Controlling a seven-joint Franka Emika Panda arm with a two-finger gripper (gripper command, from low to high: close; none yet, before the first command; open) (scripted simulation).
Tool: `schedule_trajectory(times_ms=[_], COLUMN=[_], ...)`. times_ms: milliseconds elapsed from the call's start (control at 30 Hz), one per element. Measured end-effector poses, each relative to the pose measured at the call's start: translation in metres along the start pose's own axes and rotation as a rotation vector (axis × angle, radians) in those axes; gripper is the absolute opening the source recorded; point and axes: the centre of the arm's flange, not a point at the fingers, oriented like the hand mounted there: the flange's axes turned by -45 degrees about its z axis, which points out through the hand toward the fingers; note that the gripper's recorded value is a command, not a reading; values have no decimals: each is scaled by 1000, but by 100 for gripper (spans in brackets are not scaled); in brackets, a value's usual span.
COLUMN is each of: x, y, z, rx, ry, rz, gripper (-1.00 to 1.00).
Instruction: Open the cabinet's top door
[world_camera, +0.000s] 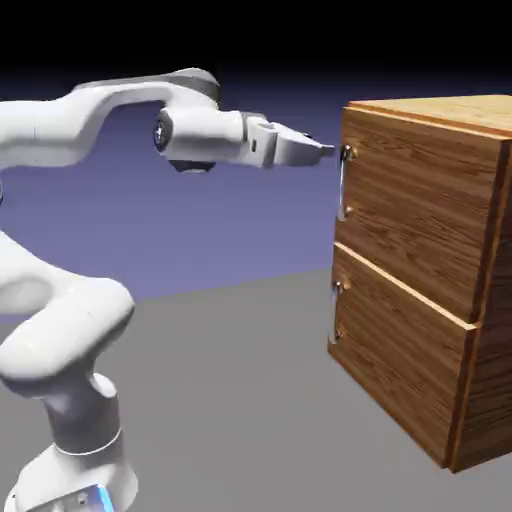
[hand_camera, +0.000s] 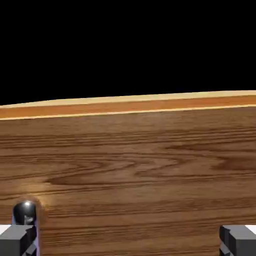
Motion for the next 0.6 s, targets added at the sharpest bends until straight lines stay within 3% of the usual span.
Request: schedule_trajectory(times_ms=[600], x=[-103], y=[-70], z=[66], rx=[-5], ry=[107], rz=[-42], gripper=[0])
